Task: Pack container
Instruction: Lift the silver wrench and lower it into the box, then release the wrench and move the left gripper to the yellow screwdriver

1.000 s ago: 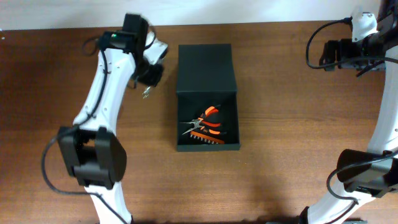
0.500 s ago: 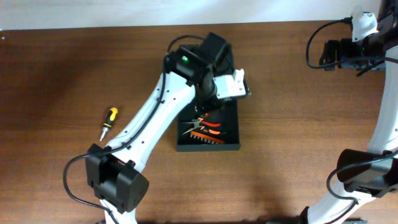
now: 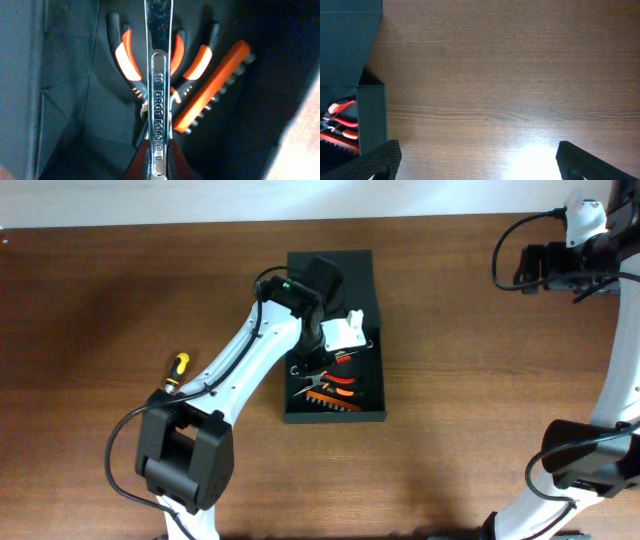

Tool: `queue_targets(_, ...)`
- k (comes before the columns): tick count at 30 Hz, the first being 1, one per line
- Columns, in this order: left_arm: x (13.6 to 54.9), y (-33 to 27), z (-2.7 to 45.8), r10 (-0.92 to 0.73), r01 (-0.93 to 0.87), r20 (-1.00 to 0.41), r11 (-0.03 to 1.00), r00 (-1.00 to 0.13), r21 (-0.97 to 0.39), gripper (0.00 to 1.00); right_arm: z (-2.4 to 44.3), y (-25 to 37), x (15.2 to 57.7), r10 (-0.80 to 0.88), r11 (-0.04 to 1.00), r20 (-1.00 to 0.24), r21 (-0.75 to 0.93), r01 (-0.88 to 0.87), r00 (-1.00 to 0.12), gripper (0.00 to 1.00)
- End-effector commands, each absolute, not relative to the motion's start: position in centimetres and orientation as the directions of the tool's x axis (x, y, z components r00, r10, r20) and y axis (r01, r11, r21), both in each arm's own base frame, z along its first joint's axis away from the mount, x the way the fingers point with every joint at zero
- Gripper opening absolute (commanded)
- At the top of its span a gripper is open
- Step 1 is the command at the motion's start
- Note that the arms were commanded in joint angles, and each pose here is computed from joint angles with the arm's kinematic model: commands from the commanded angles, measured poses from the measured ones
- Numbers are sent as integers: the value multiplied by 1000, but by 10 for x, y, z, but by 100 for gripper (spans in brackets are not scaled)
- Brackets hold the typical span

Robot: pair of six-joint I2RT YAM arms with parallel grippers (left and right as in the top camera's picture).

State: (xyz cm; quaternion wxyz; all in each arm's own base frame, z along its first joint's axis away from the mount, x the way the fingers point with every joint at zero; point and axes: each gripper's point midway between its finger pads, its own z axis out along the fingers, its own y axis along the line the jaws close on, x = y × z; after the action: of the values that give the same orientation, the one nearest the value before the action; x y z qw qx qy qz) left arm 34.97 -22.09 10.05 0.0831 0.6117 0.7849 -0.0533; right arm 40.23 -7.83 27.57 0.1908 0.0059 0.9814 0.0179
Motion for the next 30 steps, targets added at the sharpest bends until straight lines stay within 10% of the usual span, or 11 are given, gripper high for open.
queue_targets(1, 349, -217, 83, 956, 972, -181, 235, -231, -1, 2, 274, -75, 402, 26, 999, -369, 54, 7, -929, 99)
queue_targets(13, 354, -220, 48, 959, 971, -158, 236, -237, -27, 4, 274, -76, 402, 26, 999, -369, 54, 7, -929, 99)
queue_targets(15, 354, -220, 47, 959, 971, -156, 236, -237, -28, 40, 274, -76, 402, 26, 999, -369, 54, 7, -929, 99)
queue_targets(18, 354, -220, 47, 956, 968, -156, 247, -249, -30, 66, 274, -76, 402, 26, 999, -369, 54, 7, -929, 99)
queue_targets(30, 400, -203, 162, 873, 848, -208, 481, -441, 221, 87, 274, -76, 402, 26, 999, -369, 54, 7, -929, 99)
